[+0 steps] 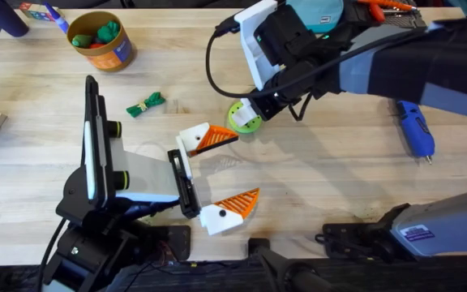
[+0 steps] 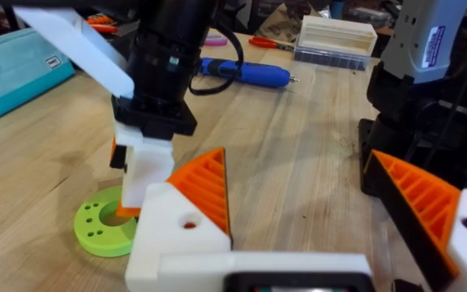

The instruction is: Pick up the gripper from the table and insert it into the empty holder that is missing its gripper. Then pick up a screw, insert it into the mounting hole, and use the screwdriver to tighten it. Finally, clean up the table by picking up the vegetable and placing it into the bucket.

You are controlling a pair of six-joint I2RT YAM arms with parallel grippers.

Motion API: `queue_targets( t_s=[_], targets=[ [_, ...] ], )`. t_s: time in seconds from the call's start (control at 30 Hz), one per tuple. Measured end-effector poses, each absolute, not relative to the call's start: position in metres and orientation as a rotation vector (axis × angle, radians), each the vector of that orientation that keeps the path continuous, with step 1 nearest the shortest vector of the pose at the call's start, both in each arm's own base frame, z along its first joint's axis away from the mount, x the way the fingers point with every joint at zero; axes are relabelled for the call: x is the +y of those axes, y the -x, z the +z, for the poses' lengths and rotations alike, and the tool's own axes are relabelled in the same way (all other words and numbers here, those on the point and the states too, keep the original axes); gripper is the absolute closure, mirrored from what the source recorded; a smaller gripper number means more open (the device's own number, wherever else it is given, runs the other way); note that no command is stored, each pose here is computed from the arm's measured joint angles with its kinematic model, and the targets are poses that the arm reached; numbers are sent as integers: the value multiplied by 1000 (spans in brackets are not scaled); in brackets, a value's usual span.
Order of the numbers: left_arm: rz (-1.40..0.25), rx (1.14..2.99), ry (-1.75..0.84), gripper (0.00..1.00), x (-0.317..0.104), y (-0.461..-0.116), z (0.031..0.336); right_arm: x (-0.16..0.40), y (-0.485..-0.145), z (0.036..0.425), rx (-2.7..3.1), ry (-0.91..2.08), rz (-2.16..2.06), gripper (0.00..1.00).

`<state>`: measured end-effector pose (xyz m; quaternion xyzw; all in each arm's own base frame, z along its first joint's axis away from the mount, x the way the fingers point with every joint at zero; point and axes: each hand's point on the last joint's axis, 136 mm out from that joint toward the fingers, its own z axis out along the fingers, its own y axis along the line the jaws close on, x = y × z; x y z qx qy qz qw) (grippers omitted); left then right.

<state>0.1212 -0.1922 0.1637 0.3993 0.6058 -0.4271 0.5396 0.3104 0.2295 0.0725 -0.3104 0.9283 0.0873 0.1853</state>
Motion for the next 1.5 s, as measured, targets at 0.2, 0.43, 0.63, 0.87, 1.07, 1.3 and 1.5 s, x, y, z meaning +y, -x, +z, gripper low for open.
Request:
queue_targets(
  t_s=[0.2,0.43,0.63,0.87,1.07,1.3,1.5],
  targets=[
    [-1014,1439,-949,7,-192,-121,164,235,-302,69,2634,901,298,228],
    [-1014,1439,-949,7,-192,-121,164,244,-292,73,2637,930,376,228],
    [-1014,1439,-949,7,-192,-121,164,247,-288,73,2639,946,389,228],
    [-1014,1439,-949,7,-192,-121,164,252,-283,68,2638,984,388,620],
    [-1014,1439,-949,7,-192,-121,164,252,-282,59,2662,989,381,666],
    [-1014,1439,-949,7,-192,-121,164,252,-282,59,2661,992,380,699],
    [-1014,1439,-949,7,-192,-121,164,253,-281,59,2659,1000,381,770]
  ],
)
